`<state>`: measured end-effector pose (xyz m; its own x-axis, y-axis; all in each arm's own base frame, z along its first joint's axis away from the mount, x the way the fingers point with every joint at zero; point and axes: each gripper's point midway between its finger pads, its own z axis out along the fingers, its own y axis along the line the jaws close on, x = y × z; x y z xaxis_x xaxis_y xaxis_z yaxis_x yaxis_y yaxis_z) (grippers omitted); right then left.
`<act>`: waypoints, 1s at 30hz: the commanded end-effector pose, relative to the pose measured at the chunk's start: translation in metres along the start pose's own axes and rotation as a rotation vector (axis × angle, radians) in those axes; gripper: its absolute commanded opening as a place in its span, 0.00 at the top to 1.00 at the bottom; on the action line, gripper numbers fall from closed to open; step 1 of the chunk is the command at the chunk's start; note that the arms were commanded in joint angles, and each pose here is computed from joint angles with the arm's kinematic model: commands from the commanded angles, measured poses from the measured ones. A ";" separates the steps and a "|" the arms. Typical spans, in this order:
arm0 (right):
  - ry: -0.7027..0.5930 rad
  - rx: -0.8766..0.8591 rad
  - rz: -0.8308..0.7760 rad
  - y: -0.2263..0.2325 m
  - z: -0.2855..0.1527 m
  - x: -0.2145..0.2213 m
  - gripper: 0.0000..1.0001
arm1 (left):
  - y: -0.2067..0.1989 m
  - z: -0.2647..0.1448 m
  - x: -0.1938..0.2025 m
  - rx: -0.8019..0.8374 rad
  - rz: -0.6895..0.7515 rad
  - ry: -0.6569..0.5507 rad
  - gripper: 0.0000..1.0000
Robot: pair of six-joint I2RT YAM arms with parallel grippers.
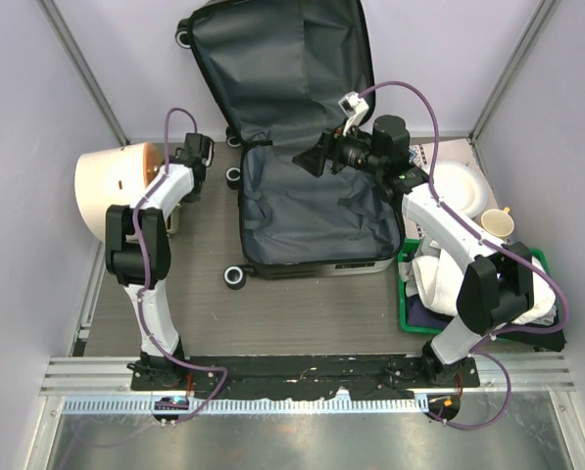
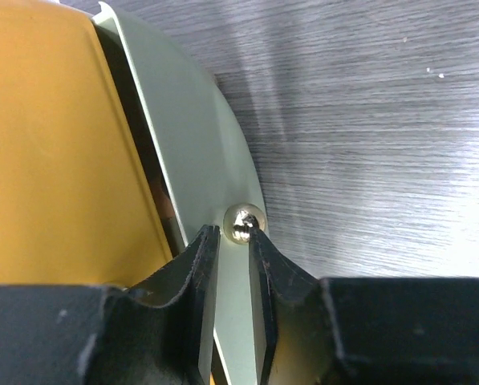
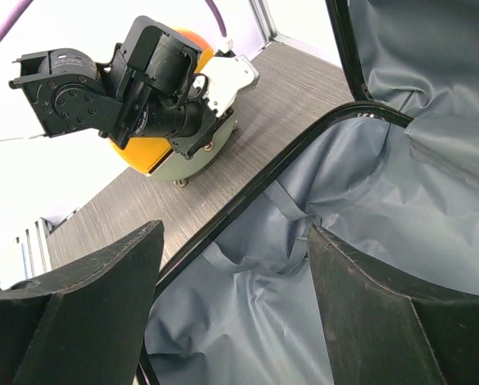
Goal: Open, take out, and arrange the luggage
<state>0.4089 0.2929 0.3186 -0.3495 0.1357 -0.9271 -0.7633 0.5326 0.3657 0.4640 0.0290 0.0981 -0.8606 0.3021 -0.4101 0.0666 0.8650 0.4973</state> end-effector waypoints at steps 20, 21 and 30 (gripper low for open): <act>-0.068 0.012 -0.043 -0.003 -0.013 -0.024 0.22 | -0.011 -0.039 -0.024 0.116 0.091 -0.151 0.67; -0.067 0.017 -0.038 -0.004 -0.014 -0.022 0.22 | -0.021 -0.046 -0.028 0.130 0.112 -0.171 0.66; -0.088 0.064 -0.046 -0.016 -0.031 -0.032 0.22 | -0.025 -0.114 -0.073 0.296 -0.024 -0.334 0.61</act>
<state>0.4187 0.2685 0.3044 -0.3691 0.1448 -0.9180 -0.7214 0.5781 0.3813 0.4622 -0.0434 0.1397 -0.7351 0.4424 -0.5137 0.2666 0.8854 0.3808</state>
